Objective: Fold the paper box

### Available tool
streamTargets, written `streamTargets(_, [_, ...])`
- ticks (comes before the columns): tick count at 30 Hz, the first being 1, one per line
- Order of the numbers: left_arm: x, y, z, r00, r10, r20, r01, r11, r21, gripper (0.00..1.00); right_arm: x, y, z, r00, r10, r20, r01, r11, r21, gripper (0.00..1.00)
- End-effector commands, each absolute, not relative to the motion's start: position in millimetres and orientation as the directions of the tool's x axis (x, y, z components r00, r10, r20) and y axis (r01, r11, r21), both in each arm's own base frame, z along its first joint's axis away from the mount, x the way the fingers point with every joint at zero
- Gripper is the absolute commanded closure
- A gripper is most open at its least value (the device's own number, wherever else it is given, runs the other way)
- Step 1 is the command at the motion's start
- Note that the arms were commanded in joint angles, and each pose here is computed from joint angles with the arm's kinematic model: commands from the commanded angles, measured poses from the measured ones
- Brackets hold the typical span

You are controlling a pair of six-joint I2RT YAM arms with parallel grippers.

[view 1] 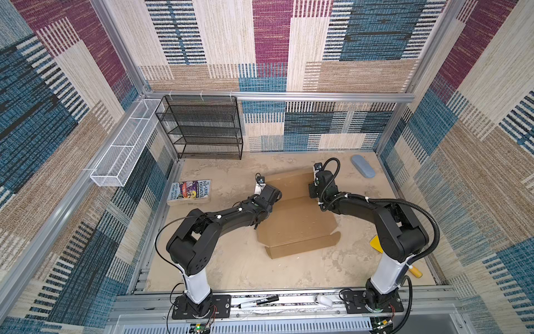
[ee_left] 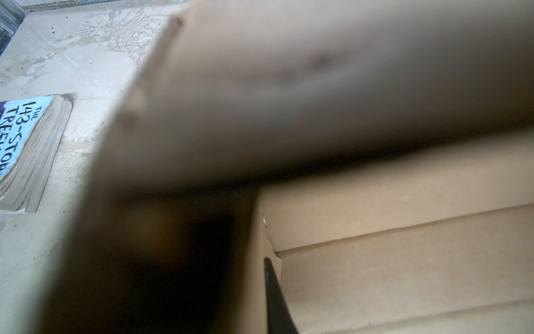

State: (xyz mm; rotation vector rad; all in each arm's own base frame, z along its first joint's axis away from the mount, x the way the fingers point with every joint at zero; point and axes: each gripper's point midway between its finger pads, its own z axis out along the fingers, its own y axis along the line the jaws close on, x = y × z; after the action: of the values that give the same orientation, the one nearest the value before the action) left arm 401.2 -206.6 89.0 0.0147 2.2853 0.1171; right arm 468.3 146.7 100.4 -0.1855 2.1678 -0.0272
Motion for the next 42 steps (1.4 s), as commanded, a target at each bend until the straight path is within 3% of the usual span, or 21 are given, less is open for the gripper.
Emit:
streamTargets(1, [402.4,-216.1,93.3,-0.658,0.036,-0.753,-0.005,0.999,0.052,1.0,461.6,146.2,91.3,-0.596,-0.152,-0.788,-0.116,0.988,-0.102,0.93])
streamTargets(8, [402.8,-217.8,92.7,-0.661,0.034,-0.75,-0.002,0.999,0.047,1.0,459.2,150.3,86.0,-0.607,-0.161,-0.778,-0.111,0.987,-0.118,0.93])
streamTargets(16, [402.8,-216.6,92.0,-0.664,0.036,-0.747,-0.007,0.998,0.055,1.0,458.3,154.4,87.7,-0.606,-0.148,-0.781,-0.115,0.989,-0.098,0.72])
streamTargets(23, [402.8,-213.9,92.3,-0.667,0.037,-0.744,-0.019,0.998,0.067,1.0,451.4,151.4,88.6,-0.614,-0.137,-0.777,-0.106,0.99,-0.091,0.69])
streamTargets(34, [399.2,-203.1,88.6,-0.681,0.044,-0.731,-0.053,0.993,0.109,1.0,436.8,143.0,94.1,-0.613,-0.12,-0.781,-0.088,0.993,-0.083,0.56])
streamTargets(42, [398.4,-199.9,90.1,-0.682,0.049,-0.729,-0.058,0.991,0.121,1.0,433.9,143.5,100.8,-0.606,-0.121,-0.786,-0.1,0.992,-0.076,0.53])
